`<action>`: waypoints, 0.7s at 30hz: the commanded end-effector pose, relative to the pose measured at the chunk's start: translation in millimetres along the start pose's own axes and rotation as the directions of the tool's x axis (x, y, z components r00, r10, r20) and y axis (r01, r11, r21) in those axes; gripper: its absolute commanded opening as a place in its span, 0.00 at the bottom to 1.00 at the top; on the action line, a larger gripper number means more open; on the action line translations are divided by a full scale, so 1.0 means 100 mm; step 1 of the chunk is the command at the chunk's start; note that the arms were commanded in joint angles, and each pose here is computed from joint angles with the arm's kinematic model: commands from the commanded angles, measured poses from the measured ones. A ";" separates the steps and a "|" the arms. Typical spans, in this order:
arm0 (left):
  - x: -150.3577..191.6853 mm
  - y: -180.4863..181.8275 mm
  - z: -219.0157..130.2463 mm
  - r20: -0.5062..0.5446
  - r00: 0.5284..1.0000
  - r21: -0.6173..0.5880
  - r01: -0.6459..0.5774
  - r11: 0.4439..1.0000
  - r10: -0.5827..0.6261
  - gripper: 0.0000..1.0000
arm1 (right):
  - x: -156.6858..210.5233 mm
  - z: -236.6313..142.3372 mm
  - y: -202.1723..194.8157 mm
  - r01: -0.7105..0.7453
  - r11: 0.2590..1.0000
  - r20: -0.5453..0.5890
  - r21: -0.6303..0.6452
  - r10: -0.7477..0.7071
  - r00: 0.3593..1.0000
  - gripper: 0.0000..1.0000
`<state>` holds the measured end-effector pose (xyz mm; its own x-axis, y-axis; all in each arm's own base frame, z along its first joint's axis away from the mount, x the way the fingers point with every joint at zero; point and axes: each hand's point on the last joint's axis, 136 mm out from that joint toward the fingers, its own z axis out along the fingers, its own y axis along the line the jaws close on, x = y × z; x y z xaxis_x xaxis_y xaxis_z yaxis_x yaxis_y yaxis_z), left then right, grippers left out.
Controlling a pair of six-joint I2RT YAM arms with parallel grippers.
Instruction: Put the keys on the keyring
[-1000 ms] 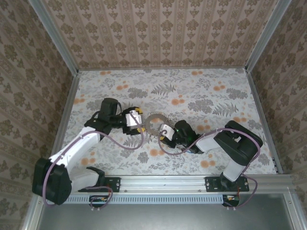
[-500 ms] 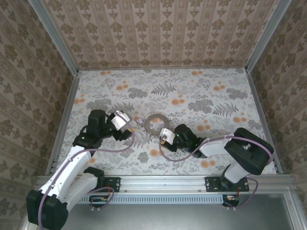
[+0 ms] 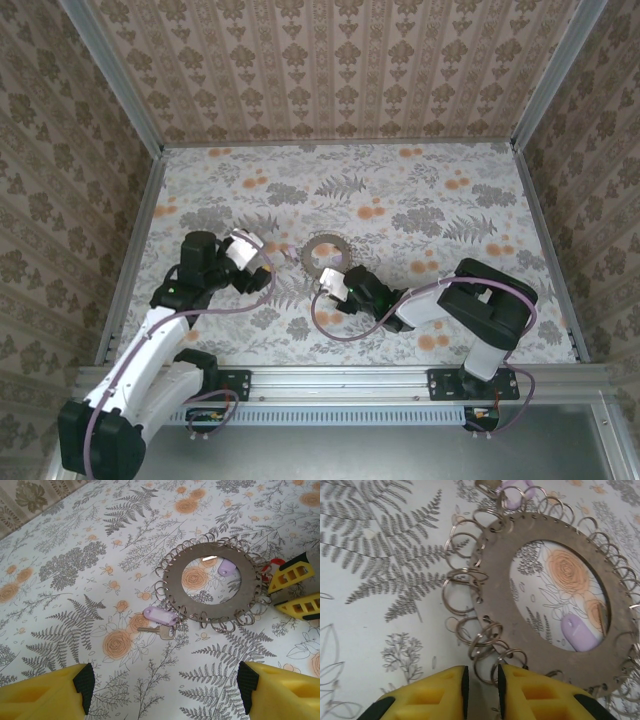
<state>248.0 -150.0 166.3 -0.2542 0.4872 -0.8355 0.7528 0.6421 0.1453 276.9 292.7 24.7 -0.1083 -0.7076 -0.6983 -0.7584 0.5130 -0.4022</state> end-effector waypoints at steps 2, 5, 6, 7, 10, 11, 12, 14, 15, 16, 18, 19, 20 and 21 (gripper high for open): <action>0.06 -0.01 -0.02 -0.006 0.999 -0.007 0.035 0.999 -0.035 0.78 | 0.04 0.03 -0.17 0.026 0.995 -0.035 0.098 -0.023 0.999 0.26; 0.06 0.00 -0.02 -0.002 0.999 -0.010 0.038 0.999 -0.038 0.78 | 0.07 0.04 -0.17 0.036 0.994 -0.047 0.105 -0.031 0.998 0.25; 0.05 0.00 -0.02 -0.002 0.999 -0.011 0.039 0.999 -0.039 0.78 | 0.07 0.05 -0.17 0.043 0.993 -0.053 0.109 -0.037 0.998 0.24; 0.06 0.00 -0.02 -0.003 0.999 -0.012 0.040 0.999 -0.040 0.78 | 0.06 0.06 -0.16 0.051 0.992 -0.055 0.113 -0.045 0.997 0.24; 0.06 0.01 -0.02 -0.003 0.999 -0.014 0.041 0.999 -0.041 0.78 | 0.01 0.08 -0.07 0.085 0.992 -0.044 0.096 -0.081 0.996 0.26; 0.06 0.01 -0.02 -0.004 0.999 -0.013 0.043 0.999 -0.043 0.78 | 0.00 0.08 -0.05 0.087 0.992 -0.040 0.090 -0.084 0.996 0.27; 0.06 0.00 -0.02 -0.004 0.999 -0.013 0.044 0.999 -0.044 0.78 | -0.01 0.09 -0.05 0.087 0.992 -0.040 0.088 -0.083 0.996 0.27; 0.07 0.00 -0.01 -0.006 0.999 -0.012 0.048 0.999 -0.048 0.78 | -0.02 0.10 -0.06 0.086 0.992 -0.046 0.092 -0.082 0.996 0.28; 0.07 0.00 -0.01 -0.006 0.999 -0.012 0.050 0.999 -0.050 0.78 | -0.01 0.11 -0.07 0.087 0.991 -0.052 0.098 -0.082 0.995 0.29; 0.08 0.00 -0.01 -0.008 0.999 -0.012 0.051 0.999 -0.051 0.78 | -0.01 0.11 -0.07 0.087 0.991 -0.054 0.097 -0.082 0.995 0.30; 0.08 0.00 -0.01 -0.006 0.999 -0.012 0.052 0.999 -0.052 0.78 | -0.01 0.11 -0.05 0.087 0.993 -0.059 0.085 -0.082 0.995 0.31; 0.08 0.00 -0.01 -0.006 0.999 -0.012 0.053 0.999 -0.053 0.78 | -0.02 0.11 -0.04 0.078 0.994 -0.054 0.076 -0.074 0.996 0.32; 0.08 0.00 -0.01 -0.005 0.999 -0.012 0.054 0.998 -0.054 0.78 | -0.02 0.11 0.00 0.073 0.996 -0.051 0.060 -0.070 0.996 0.33; 0.08 0.00 0.00 -0.006 0.998 -0.011 0.056 0.998 -0.056 0.78 | -0.03 0.11 0.02 0.059 0.997 -0.044 0.044 -0.057 0.997 0.35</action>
<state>246.0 -148.7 162.4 -0.2751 0.4749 -0.8359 0.7451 0.6548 0.1268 289.7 294.8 29.5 -0.0793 -0.7496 -0.6572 -0.6966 0.5132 -0.5014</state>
